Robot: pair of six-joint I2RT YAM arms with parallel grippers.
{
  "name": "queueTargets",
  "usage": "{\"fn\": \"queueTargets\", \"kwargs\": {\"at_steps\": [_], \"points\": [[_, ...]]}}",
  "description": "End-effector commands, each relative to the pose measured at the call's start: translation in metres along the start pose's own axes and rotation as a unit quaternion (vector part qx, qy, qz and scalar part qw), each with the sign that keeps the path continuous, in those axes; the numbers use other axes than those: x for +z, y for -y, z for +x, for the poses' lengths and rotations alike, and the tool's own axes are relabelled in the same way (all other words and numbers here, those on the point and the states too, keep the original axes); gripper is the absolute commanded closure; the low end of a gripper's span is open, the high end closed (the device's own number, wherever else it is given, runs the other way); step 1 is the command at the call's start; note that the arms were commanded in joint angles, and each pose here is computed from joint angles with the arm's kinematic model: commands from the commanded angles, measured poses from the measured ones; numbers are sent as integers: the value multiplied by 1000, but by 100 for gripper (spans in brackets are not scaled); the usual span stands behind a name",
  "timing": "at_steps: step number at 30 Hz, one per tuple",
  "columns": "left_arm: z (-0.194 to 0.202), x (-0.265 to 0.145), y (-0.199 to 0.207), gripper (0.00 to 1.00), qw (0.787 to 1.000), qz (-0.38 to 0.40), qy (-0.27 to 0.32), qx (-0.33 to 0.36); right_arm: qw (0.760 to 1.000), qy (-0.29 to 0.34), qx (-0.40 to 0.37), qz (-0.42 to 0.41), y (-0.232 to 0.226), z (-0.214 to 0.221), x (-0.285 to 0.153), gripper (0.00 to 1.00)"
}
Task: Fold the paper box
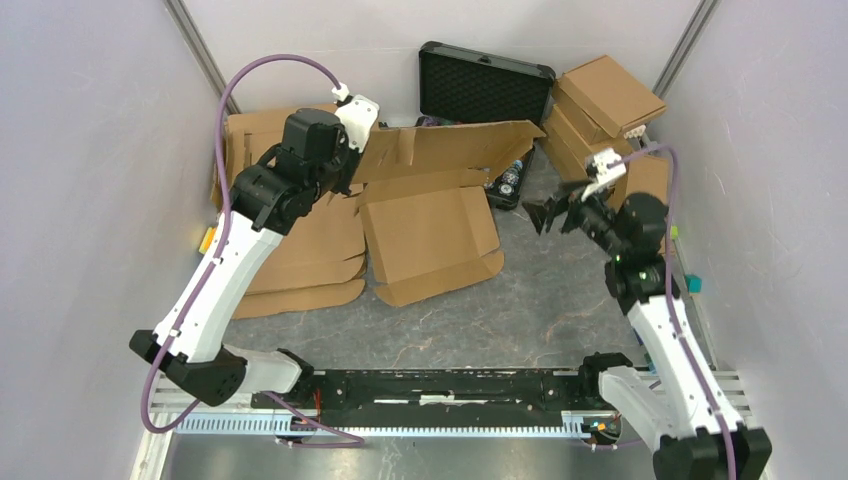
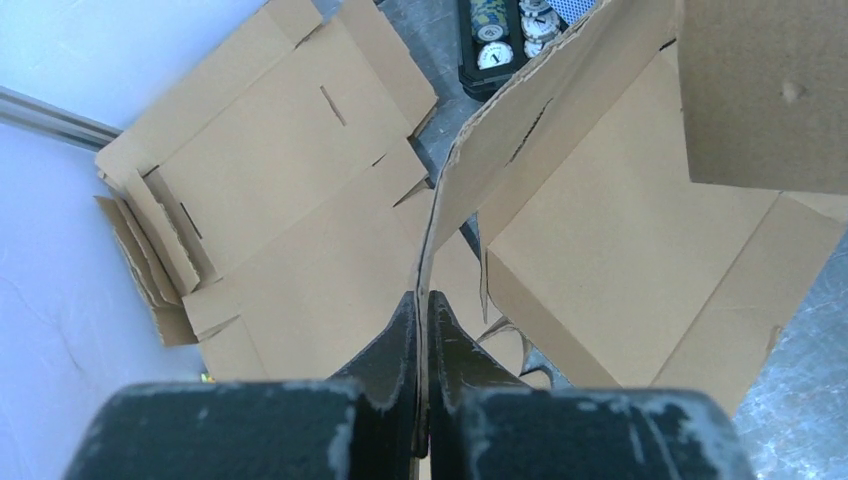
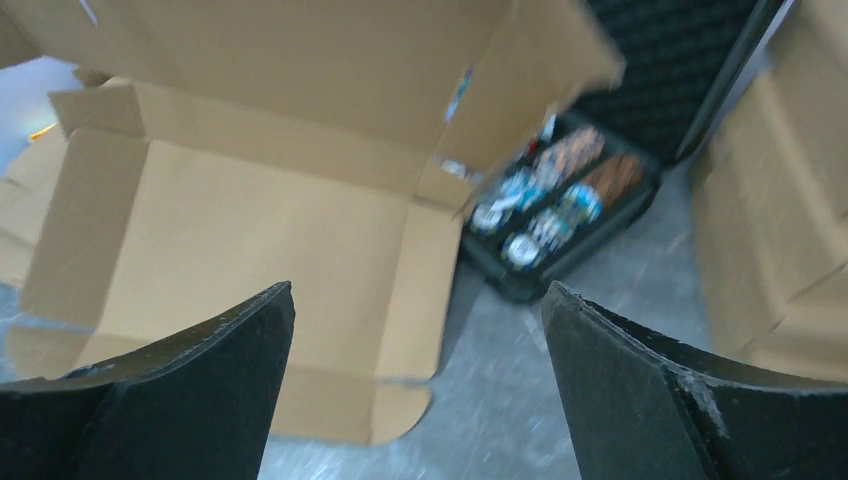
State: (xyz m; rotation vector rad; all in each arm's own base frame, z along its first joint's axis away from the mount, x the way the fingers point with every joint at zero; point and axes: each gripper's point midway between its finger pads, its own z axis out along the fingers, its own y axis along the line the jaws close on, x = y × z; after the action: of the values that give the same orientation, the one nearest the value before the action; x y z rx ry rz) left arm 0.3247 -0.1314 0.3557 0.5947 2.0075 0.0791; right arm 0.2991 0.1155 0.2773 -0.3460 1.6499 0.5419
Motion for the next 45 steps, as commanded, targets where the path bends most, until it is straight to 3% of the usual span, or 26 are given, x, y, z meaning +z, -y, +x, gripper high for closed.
{"fn": "queueTargets", "kwargs": {"at_steps": [1, 7, 16, 23, 27, 29, 31, 33, 35, 36, 37, 39, 43, 45], "points": [[-21, -7, -2, 98, 999, 14, 29, 35, 984, 62, -165, -22, 1, -71, 19, 2], [-22, -7, 0, 98, 998, 23, 33, 50, 935, 173, -295, -97, -39, -122, 26, 2], [-27, -5, 4, 98, 997, 36, 43, 59, 863, 150, -449, -175, -92, -144, 80, 4], [-29, -8, 7, 98, 996, 46, 50, 63, 848, 103, -492, -168, -92, -133, 123, 4], [-30, -9, 8, 98, 995, 50, 53, 66, 840, 77, -517, -149, -87, -127, 145, 10], [-32, -10, 8, 98, 995, 52, 56, 66, 838, 61, -523, -140, -84, -124, 154, 20], [-35, -10, 9, 98, 995, 54, 60, 66, 839, 53, -523, -140, -83, -121, 159, 37], [-38, -11, 11, 98, 994, 59, 65, 63, 841, 49, -519, -144, -84, -116, 162, 60], [-44, -12, 12, 97, 994, 62, 76, 56, 847, 43, -510, -144, -82, -111, 163, 94], [-46, -13, 12, 94, 993, 63, 83, 50, 859, 40, -494, -132, -79, -111, 163, 100], [-49, -15, 12, 89, 993, 63, 89, 39, 872, 35, -475, -116, -73, -111, 163, 100], [-55, -19, 9, 60, 993, 54, 102, 4, 888, 26, -446, -112, -66, -104, 158, 100], [-55, -32, 5, 26, 992, 43, 104, -52, 921, 33, -372, -112, -46, -94, 139, 100], [-50, -37, 2, 17, 992, 36, 95, -72, 932, 36, -345, -100, -35, -87, 130, 100]]}}
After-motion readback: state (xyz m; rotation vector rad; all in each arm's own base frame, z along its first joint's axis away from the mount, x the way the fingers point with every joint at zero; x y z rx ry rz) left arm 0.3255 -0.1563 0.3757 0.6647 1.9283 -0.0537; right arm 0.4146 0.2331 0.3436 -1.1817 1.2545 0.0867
